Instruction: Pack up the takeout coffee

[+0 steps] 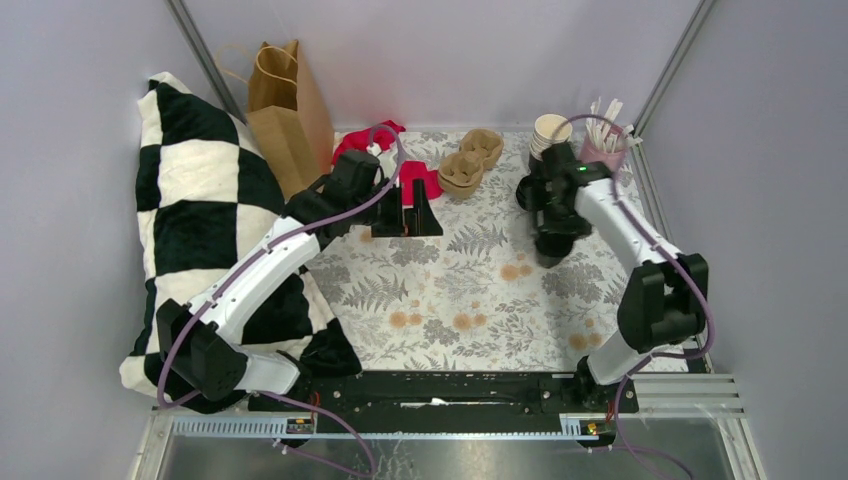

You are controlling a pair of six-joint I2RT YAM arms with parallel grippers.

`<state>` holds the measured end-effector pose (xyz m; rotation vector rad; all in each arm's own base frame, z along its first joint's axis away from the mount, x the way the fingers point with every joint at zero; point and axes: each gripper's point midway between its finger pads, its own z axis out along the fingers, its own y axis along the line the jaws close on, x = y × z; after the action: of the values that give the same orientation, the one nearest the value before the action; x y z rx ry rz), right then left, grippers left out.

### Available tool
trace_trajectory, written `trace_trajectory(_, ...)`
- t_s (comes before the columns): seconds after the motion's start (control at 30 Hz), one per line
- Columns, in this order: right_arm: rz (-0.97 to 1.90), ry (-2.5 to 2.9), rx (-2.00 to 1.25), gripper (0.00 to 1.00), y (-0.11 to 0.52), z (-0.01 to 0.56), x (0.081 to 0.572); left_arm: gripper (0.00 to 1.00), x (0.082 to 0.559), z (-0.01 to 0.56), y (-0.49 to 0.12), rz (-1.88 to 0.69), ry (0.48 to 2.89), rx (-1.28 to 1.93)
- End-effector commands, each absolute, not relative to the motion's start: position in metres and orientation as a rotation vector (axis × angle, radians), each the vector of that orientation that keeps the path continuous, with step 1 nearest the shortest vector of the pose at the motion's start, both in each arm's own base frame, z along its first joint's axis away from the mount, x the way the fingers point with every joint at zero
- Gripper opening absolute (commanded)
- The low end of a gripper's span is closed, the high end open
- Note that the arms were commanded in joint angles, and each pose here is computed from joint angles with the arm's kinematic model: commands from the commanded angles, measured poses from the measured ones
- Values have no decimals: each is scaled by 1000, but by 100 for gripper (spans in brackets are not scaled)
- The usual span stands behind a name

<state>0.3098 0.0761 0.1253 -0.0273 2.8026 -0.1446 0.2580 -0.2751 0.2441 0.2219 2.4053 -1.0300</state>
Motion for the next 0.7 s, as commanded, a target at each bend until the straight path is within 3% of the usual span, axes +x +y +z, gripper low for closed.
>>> trace_trajectory(0.0,-238,2723,306,86,-2,137,321,99,264,270,-263,-918,2340,326)
trace_trajectory(0.27,-339,2674,695,87,-97,131,311,99,259,273,-241,-770,2348,427)
trace_trajectory(0.67,-340,2658,760,100,-111,130,301,99,241,268,-247,-650,2313,592)
